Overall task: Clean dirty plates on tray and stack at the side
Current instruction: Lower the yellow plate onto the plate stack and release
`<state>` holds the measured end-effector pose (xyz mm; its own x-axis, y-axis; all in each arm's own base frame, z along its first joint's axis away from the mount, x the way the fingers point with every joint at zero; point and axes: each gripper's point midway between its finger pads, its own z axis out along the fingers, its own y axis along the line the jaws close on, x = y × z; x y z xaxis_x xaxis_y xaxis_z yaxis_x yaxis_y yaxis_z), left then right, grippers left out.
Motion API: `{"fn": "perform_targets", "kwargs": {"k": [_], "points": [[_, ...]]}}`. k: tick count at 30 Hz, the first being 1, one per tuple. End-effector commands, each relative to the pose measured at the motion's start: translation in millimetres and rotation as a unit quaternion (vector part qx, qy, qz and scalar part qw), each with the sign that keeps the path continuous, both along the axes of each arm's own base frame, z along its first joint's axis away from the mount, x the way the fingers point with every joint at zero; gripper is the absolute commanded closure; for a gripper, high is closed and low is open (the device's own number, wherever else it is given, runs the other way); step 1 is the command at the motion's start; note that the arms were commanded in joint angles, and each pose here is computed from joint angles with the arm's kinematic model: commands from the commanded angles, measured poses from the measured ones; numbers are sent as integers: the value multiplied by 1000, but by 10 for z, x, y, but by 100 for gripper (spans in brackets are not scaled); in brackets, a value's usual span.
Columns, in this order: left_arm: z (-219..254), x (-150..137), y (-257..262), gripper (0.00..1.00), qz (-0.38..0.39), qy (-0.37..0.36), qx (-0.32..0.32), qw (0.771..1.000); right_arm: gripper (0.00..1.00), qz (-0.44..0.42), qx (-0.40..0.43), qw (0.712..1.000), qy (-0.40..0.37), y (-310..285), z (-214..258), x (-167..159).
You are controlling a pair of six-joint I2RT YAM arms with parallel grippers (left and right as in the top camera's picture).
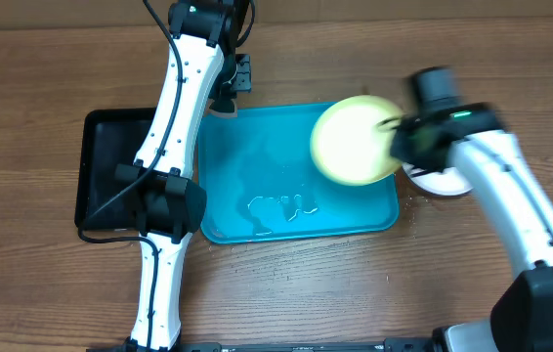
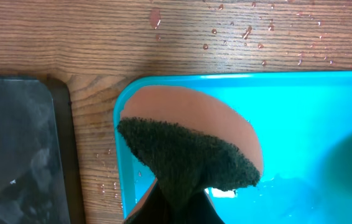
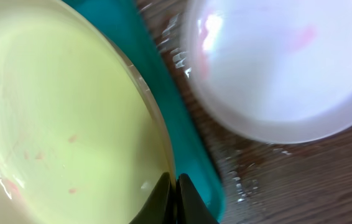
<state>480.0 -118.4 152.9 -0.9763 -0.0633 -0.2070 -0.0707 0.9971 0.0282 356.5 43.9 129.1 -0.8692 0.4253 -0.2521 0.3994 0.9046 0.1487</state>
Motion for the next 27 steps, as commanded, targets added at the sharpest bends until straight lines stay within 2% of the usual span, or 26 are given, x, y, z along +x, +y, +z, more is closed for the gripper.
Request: {"fn": "perform_targets", "kwargs": {"k": [1,4,9,15,27], "points": [[-1,-16,-50,96,-12,2,-4,1000,96,-38,65,997,-10,-451,39,75],[1,-8,-52,96,-12,0,-4,1000,96,-98,60,993,3,-967,-121,72],[1,-9,-52,96,-12,0,-4,1000,96,-152,54,986,39,-1393,-493,48],[-1,-18,-49,96,-12,2,-4,1000,96,-168,50,981,80,-1509,-829,0],[-3,-27,-47,96,-12,4,-3,1000,96,-205,13,972,112,-1699,-858,-193]]}}
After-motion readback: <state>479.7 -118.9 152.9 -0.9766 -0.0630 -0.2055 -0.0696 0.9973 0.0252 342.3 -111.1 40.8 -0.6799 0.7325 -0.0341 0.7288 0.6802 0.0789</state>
